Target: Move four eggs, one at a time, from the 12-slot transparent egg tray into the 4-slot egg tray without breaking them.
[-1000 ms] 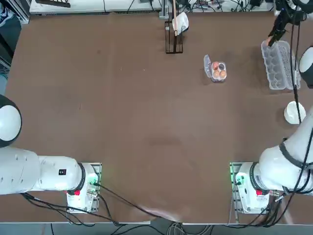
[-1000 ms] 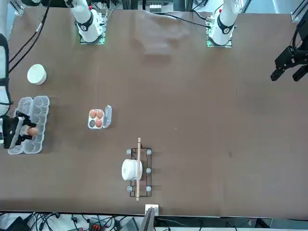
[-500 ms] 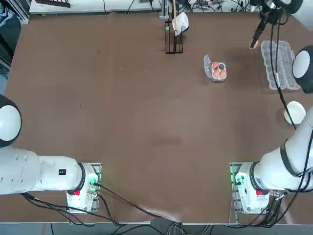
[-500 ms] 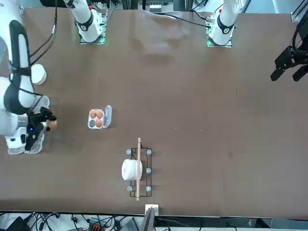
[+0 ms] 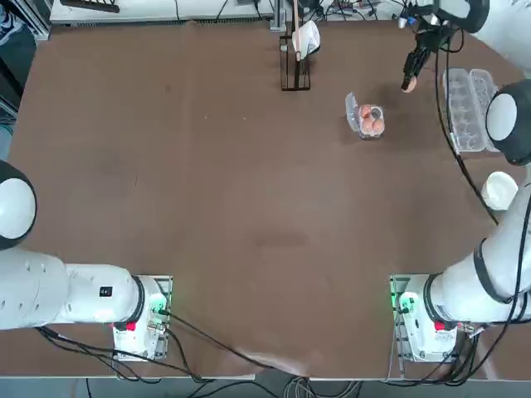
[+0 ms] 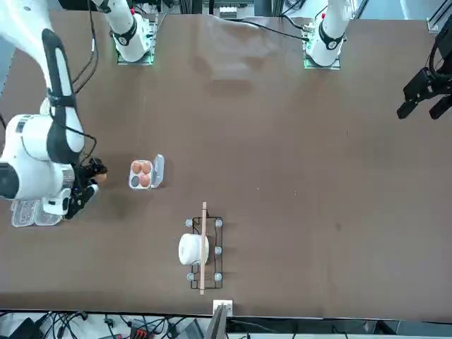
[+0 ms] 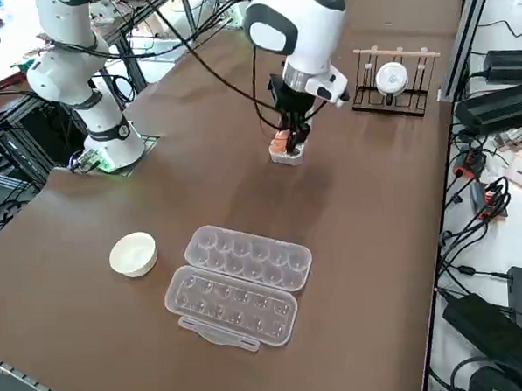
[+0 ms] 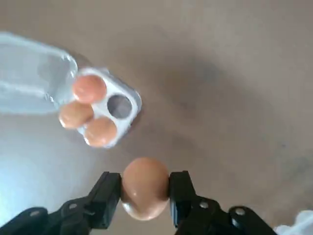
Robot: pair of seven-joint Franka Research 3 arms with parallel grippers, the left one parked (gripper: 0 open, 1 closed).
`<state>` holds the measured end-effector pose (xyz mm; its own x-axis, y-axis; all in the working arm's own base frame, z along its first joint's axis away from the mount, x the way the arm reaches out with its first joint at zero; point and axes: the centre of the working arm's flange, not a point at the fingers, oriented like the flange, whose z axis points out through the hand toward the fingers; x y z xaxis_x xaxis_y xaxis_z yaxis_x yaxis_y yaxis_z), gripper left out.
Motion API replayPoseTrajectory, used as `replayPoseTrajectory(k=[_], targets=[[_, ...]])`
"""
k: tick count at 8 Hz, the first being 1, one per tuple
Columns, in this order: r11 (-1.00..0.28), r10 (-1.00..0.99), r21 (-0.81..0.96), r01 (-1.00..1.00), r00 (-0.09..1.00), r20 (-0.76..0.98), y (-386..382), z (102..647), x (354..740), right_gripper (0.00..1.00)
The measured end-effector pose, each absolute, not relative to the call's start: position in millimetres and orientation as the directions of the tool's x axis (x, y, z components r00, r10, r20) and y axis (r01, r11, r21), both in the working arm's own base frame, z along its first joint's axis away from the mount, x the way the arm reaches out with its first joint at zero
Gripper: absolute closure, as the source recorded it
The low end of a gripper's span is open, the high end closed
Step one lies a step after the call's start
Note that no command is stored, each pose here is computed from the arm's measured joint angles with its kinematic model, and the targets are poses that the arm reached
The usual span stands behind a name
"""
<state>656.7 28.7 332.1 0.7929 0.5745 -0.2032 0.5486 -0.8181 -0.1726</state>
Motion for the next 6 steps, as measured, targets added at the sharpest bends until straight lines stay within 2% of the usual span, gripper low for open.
replayPoseTrajectory(k=[3, 6], targets=[[-0.862, 0.506, -0.101, 0.496, 0.849, -0.15, 85.3, 313.0, 633.3, 0.42], [-0.881, 0.472, -0.083, 0.465, 0.87, -0.144, 104.1, 288.3, 619.9, 0.42]])
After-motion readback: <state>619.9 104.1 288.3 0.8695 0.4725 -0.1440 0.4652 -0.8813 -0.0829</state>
